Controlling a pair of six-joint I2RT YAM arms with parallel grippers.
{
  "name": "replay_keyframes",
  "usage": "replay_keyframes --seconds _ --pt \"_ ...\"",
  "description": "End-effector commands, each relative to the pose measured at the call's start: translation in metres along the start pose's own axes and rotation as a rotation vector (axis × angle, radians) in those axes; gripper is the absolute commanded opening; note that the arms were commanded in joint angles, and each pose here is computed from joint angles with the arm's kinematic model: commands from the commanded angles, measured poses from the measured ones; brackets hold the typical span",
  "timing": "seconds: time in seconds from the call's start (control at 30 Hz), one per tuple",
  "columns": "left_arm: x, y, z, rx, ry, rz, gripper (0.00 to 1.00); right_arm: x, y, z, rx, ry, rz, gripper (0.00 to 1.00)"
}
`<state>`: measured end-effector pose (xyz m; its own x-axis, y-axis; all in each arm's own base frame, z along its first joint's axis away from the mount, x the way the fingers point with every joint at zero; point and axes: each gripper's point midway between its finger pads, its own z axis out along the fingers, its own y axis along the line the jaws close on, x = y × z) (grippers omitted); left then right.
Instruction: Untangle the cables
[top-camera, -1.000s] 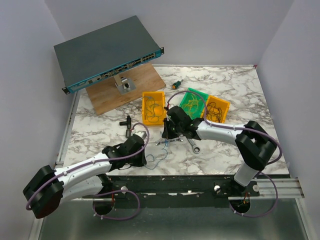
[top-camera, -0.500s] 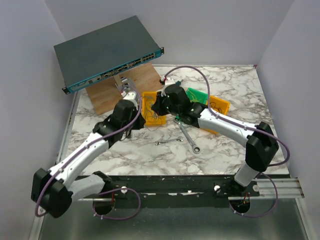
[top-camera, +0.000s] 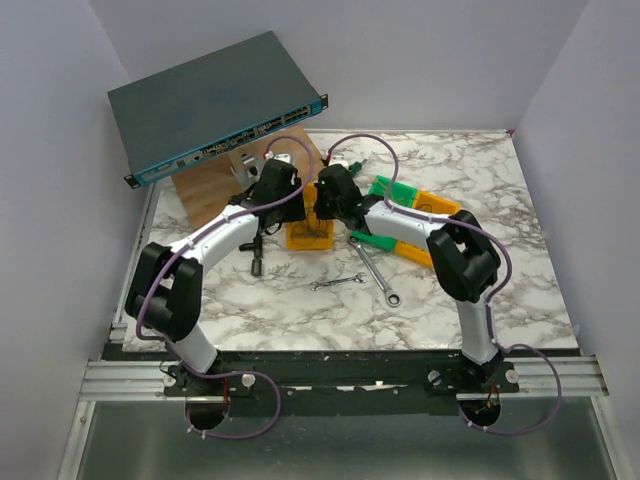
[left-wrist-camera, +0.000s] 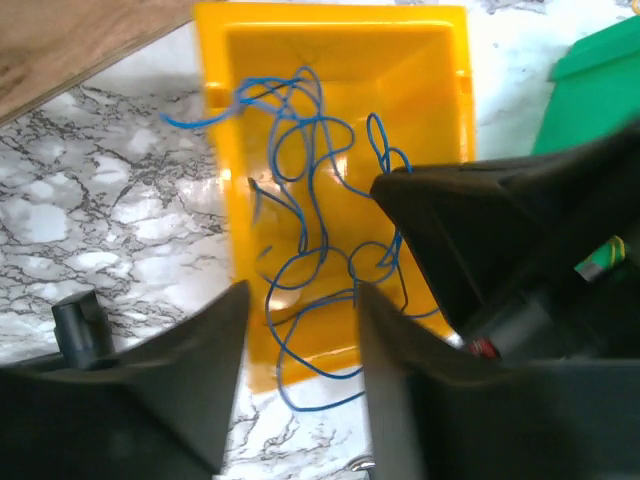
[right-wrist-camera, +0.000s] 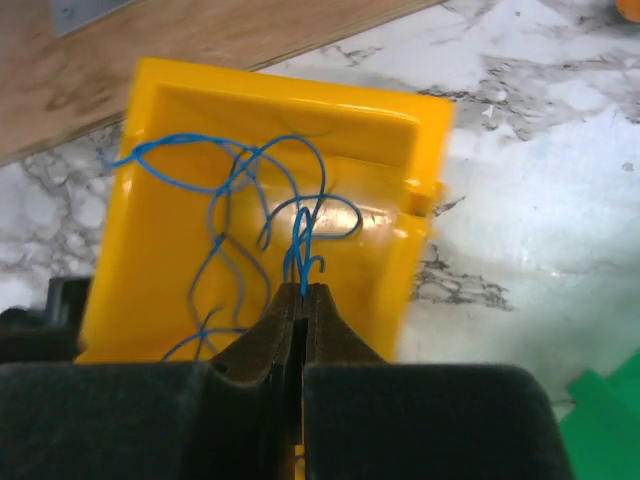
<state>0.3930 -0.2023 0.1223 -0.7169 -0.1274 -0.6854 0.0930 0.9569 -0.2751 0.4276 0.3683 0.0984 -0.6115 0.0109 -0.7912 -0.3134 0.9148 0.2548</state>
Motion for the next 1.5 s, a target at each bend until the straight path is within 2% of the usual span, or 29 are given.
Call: replay_keyframes --seconds 0.0,0.03,0.17,0.27,0.47,0.5,0.6,0.63,0.7,0.77,0.93,1.13,1.2,1.3,1.47 --pt "-0.030 -0.007 -0.023 0.026 -0.106 0.011 0.57 -0.010 -0.004 0.017 0.030 -0.028 0.027 0.01" --pt "-0.030 -0.006 -0.030 0.026 -0.115 0.009 0.60 -0.008 -0.006 0.021 0.042 -0.021 0.017 0.01" --pt "-0.034 -0.005 -0.059 0.041 -0.150 0.018 0.62 0.005 -0.005 0.031 0.055 0.046 -0.032 0.01" --pt "-0.035 -0.002 -0.083 0.050 -0.177 0.021 0.63 0.011 -0.010 0.036 0.132 0.081 -0.078 0.02" --pt "-0.028 0.014 -0.117 0.068 -0.240 -0.015 0.70 -0.013 -0.001 0.005 0.080 0.035 -0.069 0.33" --pt "-0.026 0.017 -0.120 0.071 -0.254 -0.020 0.75 -0.018 0.001 -0.002 0.074 0.028 -0.069 0.37" --pt "-0.017 0.022 -0.135 0.101 -0.306 -0.040 0.95 -0.037 0.004 -0.031 0.050 -0.010 -0.068 0.54" --pt "-0.014 0.024 -0.139 0.110 -0.324 -0.044 0.99 -0.041 0.004 -0.040 0.044 -0.022 -0.066 0.61" --pt "-0.007 0.029 -0.146 0.111 -0.351 -0.057 0.99 -0.049 0.005 -0.063 0.016 -0.051 -0.058 0.73" --pt "-0.001 0.034 -0.153 0.113 -0.370 -0.065 0.99 -0.051 0.004 -0.082 -0.001 -0.063 -0.054 0.80" --pt "0.012 0.041 -0.165 0.135 -0.428 -0.064 0.99 -0.047 -0.015 -0.130 -0.002 -0.129 -0.059 0.82" --pt "0.025 0.051 -0.174 0.145 -0.494 -0.043 0.99 -0.042 -0.048 -0.190 0.026 -0.274 -0.057 0.83" --pt "0.032 0.051 -0.174 0.158 -0.487 -0.029 0.99 -0.031 -0.057 -0.205 0.028 -0.276 -0.040 0.83" --pt "0.047 0.047 -0.170 0.194 -0.433 -0.062 0.99 0.000 -0.078 -0.215 0.086 -0.205 0.019 0.82" --pt "0.083 0.022 -0.146 0.370 -0.316 -0.164 0.95 0.068 -0.108 -0.210 0.160 -0.065 0.114 0.80"
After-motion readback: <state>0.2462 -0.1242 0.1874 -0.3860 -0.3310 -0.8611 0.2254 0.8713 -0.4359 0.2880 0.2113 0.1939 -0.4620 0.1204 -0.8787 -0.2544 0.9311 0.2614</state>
